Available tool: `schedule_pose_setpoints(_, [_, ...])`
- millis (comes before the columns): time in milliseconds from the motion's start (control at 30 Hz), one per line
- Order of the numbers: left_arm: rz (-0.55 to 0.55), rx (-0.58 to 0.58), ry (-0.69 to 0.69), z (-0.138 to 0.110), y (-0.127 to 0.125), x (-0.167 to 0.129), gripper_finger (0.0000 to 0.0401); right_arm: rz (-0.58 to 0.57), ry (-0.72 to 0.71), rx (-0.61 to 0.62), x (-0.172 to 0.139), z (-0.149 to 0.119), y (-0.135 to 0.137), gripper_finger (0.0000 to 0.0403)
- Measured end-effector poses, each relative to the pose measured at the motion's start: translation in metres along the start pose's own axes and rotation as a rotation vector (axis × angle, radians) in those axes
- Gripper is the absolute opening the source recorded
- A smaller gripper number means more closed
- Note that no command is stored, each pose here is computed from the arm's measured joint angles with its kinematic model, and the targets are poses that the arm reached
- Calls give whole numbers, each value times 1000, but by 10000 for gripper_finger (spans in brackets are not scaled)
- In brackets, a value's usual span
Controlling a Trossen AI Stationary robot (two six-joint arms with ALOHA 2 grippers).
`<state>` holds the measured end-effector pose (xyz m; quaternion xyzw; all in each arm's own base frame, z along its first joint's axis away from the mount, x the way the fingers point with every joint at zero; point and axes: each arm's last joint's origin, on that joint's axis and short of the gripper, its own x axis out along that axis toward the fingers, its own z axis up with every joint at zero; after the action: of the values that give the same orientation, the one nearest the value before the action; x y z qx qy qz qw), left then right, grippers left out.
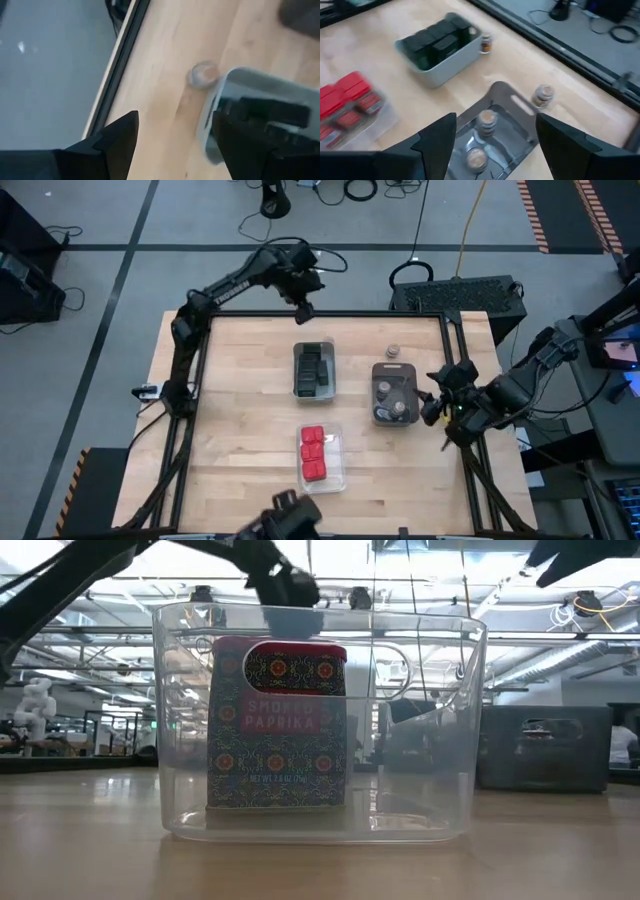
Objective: Sort spices by type
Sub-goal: Put the brown spice bottle into the black bin
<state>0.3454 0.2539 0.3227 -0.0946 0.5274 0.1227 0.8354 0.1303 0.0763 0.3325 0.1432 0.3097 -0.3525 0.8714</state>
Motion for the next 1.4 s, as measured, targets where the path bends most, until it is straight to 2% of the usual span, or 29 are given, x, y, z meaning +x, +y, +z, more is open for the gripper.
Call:
schedule_pose_setpoints(133, [-21,-43,24,-8,15,5,260,-100,5,47,14,13,-7,258])
schedule_pose_setpoints(300, [-70,-47,31,-15,9,-16,260,-193,96,76,39,35,-22,258])
schedule_pose_setpoints(400, [-87,-23,63,-22,-3,-34,260,-155,137,78,59,56,-29,258])
schedule_pose_setpoints(533, [-91,-8,48,-32,-17,-64,260,-49,104,81,91,92,-45,258])
schedule_pose_setpoints(633, [-82,-13,13,-42,-26,-82,260,-102,155,135,119,104,-67,258])
schedule_pose_setpoints(767, [-85,7,-35,-63,-39,-90,260,-208,310,159,158,104,-90,258])
schedule_pose_setpoints(1000, [-74,20,-105,-111,-50,-71,260,-156,501,150,218,96,-96,258])
schedule_pose_setpoints(1100, [-111,34,-153,-125,-54,-60,260,-142,582,138,236,89,-95,258])
schedule_pose_setpoints(1400, [-155,40,-167,-140,-58,-45,260,-152,704,139,268,75,-101,258])
